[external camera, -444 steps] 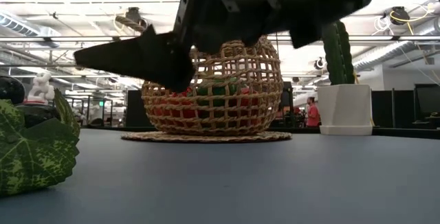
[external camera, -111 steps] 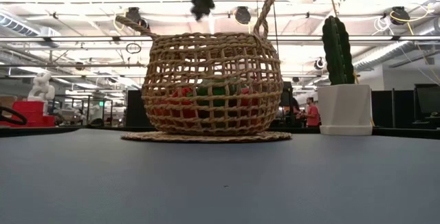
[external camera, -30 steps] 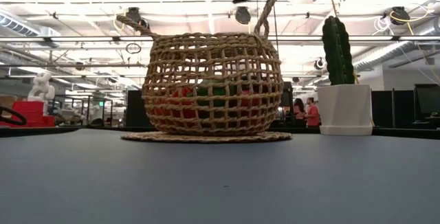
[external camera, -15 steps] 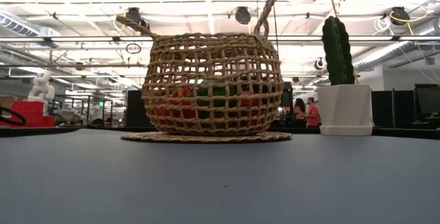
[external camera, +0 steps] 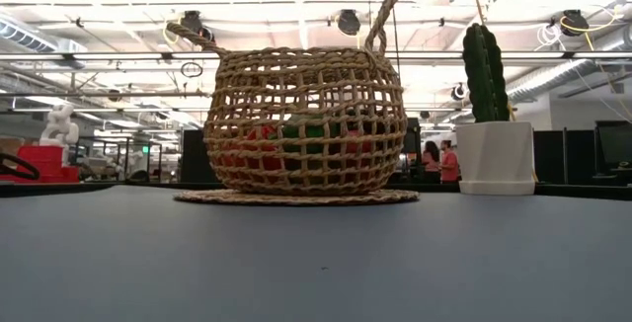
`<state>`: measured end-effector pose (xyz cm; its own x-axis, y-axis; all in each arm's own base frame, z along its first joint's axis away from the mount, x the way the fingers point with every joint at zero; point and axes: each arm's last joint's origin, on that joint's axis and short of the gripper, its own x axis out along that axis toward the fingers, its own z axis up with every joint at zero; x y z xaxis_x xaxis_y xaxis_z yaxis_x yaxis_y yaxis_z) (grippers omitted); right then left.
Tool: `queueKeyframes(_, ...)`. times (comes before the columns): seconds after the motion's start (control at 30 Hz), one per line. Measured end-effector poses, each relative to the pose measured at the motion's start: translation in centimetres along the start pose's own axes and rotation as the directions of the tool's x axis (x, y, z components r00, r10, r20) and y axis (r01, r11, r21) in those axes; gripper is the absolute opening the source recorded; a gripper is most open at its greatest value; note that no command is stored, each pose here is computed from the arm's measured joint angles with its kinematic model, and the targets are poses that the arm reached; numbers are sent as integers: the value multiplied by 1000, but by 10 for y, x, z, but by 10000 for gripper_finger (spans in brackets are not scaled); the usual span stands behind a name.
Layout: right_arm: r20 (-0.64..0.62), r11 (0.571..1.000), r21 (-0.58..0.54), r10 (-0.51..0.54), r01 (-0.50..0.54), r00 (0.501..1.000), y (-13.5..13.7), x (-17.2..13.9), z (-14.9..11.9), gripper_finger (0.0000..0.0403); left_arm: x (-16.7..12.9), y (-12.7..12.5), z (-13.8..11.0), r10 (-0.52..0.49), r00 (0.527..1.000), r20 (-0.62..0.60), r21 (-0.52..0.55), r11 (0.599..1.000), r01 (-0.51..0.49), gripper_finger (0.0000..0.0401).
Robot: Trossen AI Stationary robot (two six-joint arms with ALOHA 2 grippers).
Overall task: Build produce basket
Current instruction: Return to Home Position
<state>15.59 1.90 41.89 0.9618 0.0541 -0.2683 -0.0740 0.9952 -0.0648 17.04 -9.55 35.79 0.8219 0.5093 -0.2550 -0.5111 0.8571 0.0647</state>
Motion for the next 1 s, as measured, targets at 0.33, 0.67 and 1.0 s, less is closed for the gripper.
queueKeyframes(0.33,88,993,-70,101,-95,991,18,-2,-73,166,2,-7,-25,-12,1000,-22,34,999,13,293)
queueKeyframes(0.67,90,989,-84,133,-125,987,26,13,-125,95,14,-25,-68,-244,970,-1,147,959,241,155)
queueKeyframes(1.0,64,987,-88,138,-133,988,32,35,-178,4,14,-6,-104,-361,930,67,205,917,341,8)
